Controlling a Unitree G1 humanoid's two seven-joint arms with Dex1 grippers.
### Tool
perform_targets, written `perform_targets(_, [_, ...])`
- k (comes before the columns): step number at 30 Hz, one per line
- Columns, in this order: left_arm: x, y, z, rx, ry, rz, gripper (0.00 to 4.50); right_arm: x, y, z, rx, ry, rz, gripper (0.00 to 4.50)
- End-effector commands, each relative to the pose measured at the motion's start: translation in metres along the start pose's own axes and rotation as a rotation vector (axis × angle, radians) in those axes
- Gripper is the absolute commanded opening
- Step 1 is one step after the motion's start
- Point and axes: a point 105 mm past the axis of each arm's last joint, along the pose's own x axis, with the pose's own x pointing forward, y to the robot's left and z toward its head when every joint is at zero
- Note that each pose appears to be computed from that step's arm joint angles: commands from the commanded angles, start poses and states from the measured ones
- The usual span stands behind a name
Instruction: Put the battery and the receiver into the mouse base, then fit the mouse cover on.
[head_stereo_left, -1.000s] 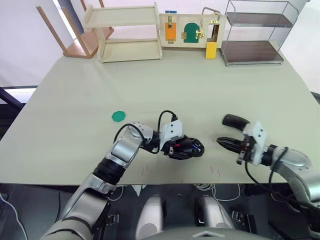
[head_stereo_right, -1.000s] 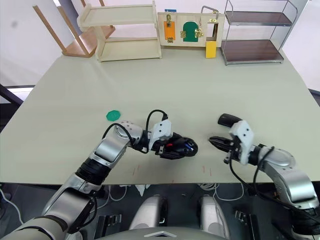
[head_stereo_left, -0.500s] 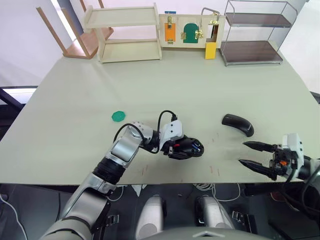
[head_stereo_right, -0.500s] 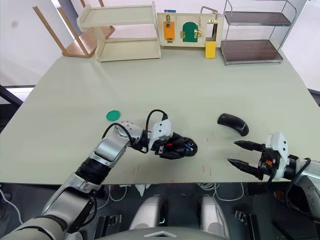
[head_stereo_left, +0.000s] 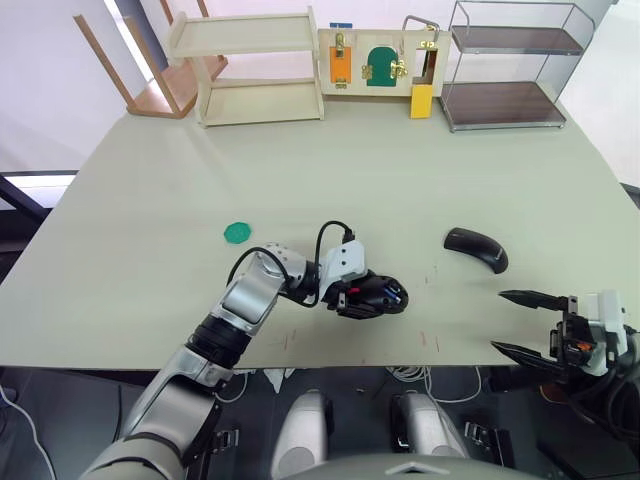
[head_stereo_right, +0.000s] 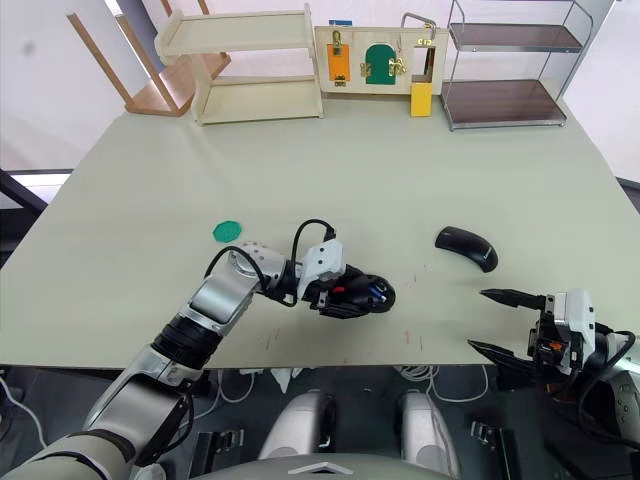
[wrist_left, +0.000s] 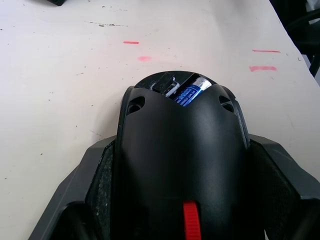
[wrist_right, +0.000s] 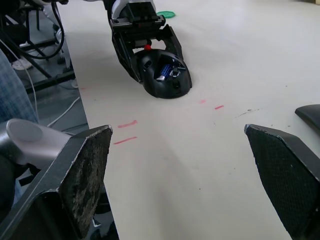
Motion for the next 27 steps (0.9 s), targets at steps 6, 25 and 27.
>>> perform_targets(6, [0.003, -0.006, -0.014, -0.035, 0.03, -0.018, 4.42, -0.008, 0.003, 0.002, -0.034, -0.02, 0.018, 4.5])
perform_targets(25, [-0.048, -0.011, 0.048, 0.149, -0.295, 0.067, 4.42, 0.0, 0.005, 0.011, -0.039, -0.077, 0.056, 4.5])
perform_targets(27, [-0.058, -0.012, 0.049, 0.153, -0.313, 0.077, 4.42, 0.0, 0.005, 0.011, -0.027, -0.092, 0.044, 4.5])
